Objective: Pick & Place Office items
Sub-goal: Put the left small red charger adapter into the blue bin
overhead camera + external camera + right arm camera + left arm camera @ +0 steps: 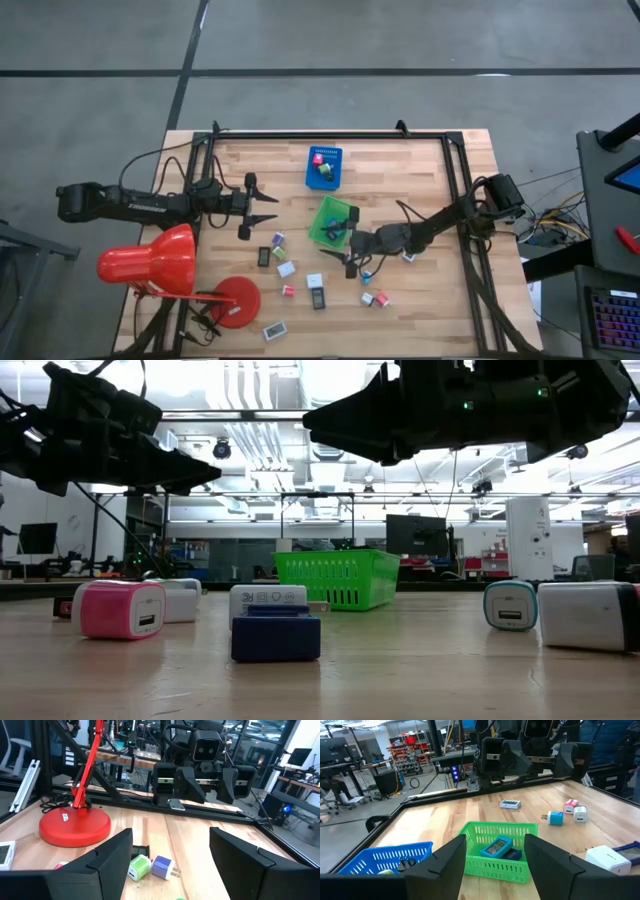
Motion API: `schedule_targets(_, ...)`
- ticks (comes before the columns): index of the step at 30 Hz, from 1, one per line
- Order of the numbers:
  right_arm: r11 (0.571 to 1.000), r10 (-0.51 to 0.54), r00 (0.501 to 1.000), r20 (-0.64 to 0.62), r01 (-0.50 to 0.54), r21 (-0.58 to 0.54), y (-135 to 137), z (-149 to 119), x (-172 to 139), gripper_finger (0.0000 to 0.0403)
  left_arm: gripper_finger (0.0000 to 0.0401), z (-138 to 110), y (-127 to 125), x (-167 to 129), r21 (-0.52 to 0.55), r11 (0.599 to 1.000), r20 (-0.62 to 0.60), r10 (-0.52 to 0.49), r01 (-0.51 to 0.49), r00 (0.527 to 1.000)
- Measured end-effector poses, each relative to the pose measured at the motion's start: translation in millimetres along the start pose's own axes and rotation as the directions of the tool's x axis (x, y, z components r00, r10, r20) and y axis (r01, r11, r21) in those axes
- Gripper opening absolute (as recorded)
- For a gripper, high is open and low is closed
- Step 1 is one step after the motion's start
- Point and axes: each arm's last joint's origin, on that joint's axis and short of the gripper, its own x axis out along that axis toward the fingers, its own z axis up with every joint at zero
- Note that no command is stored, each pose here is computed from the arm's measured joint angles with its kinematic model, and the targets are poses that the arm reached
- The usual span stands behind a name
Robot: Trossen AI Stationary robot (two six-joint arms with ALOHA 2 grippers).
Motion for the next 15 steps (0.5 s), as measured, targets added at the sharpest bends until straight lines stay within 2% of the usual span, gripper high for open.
schedule_targets(3, 1.0, 0.0, 1.0, -0.001, 0.0, 0.0, 0.0, -0.1, 0.0, 0.0258, 0.0204, 0.1, -0.6, 0.0, 0.0, 1.0, 0.003, -0.02, 0.02, 1.0)
schedule_targets(7, 1.0, 0.001, 1.0, -0.006, -0.001, -0.003, 0.1, -0.7, 0.0, 0.0258, 0.0204, -1.7, -6.2, 0.7, -0.03, 0.981, -0.007, -0.192, 0.192, 0.981)
schedule_targets(9, 1.0, 0.001, 1.0, -0.006, -0.001, -0.002, 0.1, -0.6, 0.1, 0.0258, 0.0204, -1.2, -9.6, 4.2, -0.067, 0.961, -0.051, -0.273, 0.27, 0.961)
schedule_targets(11, 1.0, 0.001, 1.0, -0.006, -0.001, -0.003, 0.1, -0.6, 0.1, 0.0258, 0.0204, 0.9, -13.6, 9.0, -0.098, 0.948, -0.117, -0.315, 0.304, 0.942)
schedule_targets(15, 1.0, 0.001, 1.0, -0.009, -0.001, -0.004, 0.2, -0.8, 0.1, 0.0258, 0.0204, 11.2, -24.9, 18.7, -0.09, 0.944, -0.245, -0.33, 0.317, 0.912)
